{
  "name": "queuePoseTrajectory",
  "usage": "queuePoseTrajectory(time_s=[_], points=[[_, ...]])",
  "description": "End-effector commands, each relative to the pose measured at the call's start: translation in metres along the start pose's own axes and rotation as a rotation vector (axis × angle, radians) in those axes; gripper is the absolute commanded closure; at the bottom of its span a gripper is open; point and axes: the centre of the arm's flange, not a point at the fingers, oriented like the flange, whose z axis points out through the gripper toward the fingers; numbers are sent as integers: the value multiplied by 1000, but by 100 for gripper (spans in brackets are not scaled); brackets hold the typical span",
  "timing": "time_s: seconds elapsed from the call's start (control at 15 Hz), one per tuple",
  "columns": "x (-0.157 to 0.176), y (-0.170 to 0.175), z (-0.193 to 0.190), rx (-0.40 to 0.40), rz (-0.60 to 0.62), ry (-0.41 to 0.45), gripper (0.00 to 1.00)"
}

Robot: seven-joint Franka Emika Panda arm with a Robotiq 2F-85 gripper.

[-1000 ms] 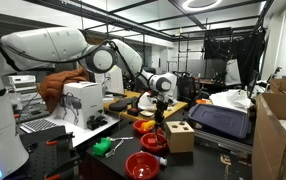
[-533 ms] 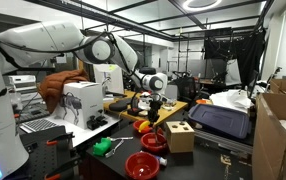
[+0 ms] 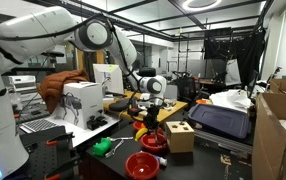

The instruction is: Pick up the banana plush toy and put it on the table

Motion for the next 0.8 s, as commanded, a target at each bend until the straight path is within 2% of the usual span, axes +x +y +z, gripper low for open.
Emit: queuePoseTrajectory(time_s=[0.0,0.13,0.33,0.53,0.73], points=[[-76,31,27,-5,-108,-43,95],[-96,41,43,8,-158,-82,95],[-127,37,65,29,-219,-129,95],[-144,7,71,52,-243,-131,95],[-145,-35,68,68,-237,-73,95]])
